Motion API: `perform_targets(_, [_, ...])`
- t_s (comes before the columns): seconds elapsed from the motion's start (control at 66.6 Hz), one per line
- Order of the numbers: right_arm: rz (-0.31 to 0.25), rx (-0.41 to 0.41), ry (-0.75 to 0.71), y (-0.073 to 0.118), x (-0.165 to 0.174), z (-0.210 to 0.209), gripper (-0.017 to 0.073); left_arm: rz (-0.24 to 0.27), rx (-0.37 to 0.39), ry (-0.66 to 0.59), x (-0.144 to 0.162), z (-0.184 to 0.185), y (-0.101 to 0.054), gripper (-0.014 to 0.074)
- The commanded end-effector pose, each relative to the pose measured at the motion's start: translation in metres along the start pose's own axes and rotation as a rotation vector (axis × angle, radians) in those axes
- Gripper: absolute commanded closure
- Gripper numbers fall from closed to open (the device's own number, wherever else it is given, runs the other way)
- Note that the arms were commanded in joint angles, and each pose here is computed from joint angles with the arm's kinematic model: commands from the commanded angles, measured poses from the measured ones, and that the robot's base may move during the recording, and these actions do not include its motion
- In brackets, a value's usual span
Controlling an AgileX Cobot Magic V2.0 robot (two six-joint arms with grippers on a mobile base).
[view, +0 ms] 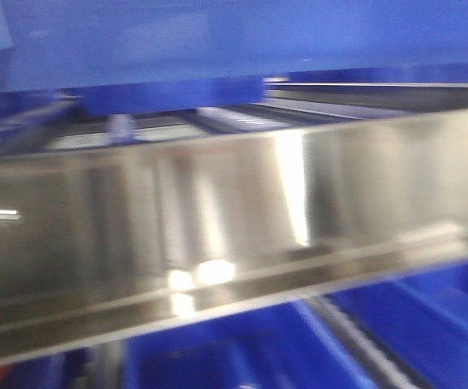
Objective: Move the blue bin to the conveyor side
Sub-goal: 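Hold the bin with both grippers while driving away from the rack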
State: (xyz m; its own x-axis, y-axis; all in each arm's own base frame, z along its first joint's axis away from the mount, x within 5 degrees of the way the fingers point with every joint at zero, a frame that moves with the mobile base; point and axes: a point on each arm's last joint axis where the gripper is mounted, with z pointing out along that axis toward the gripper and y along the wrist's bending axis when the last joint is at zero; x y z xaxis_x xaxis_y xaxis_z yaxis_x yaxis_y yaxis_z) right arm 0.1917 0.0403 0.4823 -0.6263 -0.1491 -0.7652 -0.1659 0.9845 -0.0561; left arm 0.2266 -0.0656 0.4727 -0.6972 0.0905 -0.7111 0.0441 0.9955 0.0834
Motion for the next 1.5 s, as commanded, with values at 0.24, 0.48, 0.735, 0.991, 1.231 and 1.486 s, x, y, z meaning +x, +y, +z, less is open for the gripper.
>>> perform_targets(0.24, [-0.013, 0.000, -0.148, -0.0014, -0.0105, -0.0137, 0.0634, 0.017, 0.026, -0.100, -0.0068, -0.0099, -0.0003, 0.0610])
perform_targets(0.48, [-0.013, 0.000, -0.148, -0.0014, -0.0105, -0.0137, 0.0634, 0.017, 0.024, -0.100, -0.0068, -0.0099, -0.0002, 0.0610])
perform_targets(0.735, [-0.013, 0.000, -0.148, -0.0014, -0.0105, -0.0137, 0.0634, 0.017, 0.024, -0.100, -0.0068, -0.0099, -0.0002, 0.0610])
perform_targets(0.991, [-0.013, 0.000, -0.148, -0.0014, -0.0105, -0.0137, 0.0634, 0.017, 0.024, -0.100, -0.0068, -0.0099, -0.0002, 0.0610])
perform_targets(1.231, [-0.013, 0.000, -0.148, -0.0014, -0.0105, -0.0137, 0.0634, 0.017, 0.024, -0.100, -0.0068, -0.0099, -0.0002, 0.0610])
perform_targets(1.486, [-0.013, 0.000, -0.148, -0.0014, -0.0105, -0.0137, 0.0634, 0.017, 0.024, -0.100, -0.0068, -0.0099, -0.0002, 0.0610])
